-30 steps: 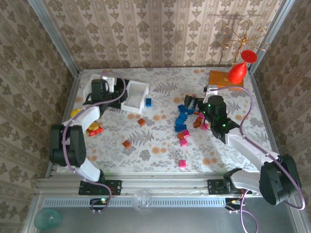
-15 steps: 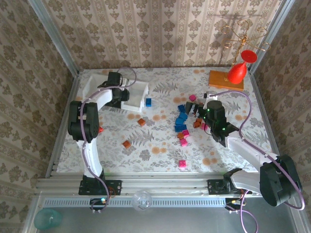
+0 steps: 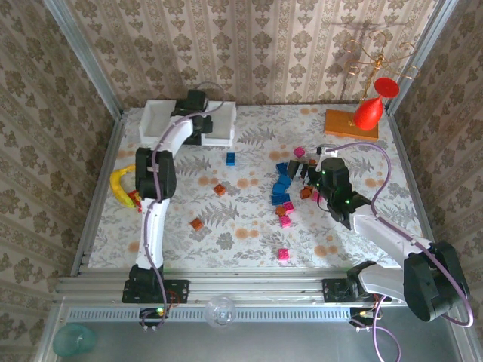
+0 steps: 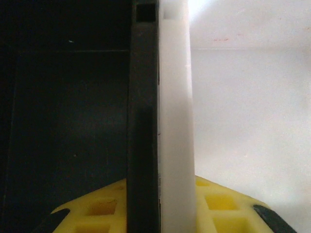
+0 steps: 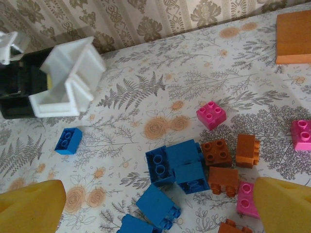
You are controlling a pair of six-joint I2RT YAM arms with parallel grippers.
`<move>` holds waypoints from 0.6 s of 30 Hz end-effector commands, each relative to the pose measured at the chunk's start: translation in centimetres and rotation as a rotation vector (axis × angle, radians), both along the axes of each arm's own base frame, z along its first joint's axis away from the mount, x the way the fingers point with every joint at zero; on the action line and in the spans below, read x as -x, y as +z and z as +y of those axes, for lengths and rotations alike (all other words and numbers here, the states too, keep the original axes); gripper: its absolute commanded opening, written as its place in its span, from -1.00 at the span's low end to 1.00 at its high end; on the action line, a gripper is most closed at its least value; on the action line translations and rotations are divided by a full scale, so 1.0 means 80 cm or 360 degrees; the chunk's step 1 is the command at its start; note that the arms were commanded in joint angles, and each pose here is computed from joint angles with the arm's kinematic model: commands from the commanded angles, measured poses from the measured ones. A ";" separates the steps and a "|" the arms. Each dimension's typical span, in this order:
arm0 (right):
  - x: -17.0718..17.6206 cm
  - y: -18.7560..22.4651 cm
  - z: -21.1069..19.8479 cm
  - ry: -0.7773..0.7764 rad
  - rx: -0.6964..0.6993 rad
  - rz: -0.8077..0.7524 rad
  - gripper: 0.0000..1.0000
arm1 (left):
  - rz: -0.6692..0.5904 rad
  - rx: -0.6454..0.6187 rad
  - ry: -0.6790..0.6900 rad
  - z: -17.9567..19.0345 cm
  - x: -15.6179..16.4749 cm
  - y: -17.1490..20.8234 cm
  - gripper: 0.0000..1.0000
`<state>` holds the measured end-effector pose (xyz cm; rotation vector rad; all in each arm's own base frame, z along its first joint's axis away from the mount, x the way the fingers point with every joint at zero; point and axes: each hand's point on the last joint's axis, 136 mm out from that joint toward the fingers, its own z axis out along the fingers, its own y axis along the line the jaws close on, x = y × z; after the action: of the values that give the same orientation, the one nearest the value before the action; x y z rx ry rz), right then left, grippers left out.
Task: Sort the legos into containers by color
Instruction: Move the container to the top-center of the table.
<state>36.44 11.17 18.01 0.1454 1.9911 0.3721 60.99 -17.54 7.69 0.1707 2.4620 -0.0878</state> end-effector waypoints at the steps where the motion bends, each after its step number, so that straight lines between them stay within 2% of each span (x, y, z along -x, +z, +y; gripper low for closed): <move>1: 0.010 -0.002 0.001 0.0010 -0.0039 0.0020 1.00 | -0.0020 0.0038 0.0025 -0.057 0.016 0.023 -0.79; 6: 0.015 -0.002 -0.002 0.0002 -0.0039 0.0019 1.00 | -0.0026 0.0086 0.0052 -0.125 0.050 0.018 -0.77; 12: 0.017 -0.002 0.003 0.0035 -0.0062 0.0031 1.00 | -0.0061 0.0185 0.0121 -0.166 0.059 0.015 -0.68; 18: 0.024 -0.006 -0.002 0.0022 -0.0044 0.0047 1.00 | -0.0091 0.0288 0.0093 -0.199 0.073 0.033 -0.39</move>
<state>35.37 11.00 18.10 0.1483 1.9992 0.3893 54.77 -32.28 7.78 0.1442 2.4353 -0.1539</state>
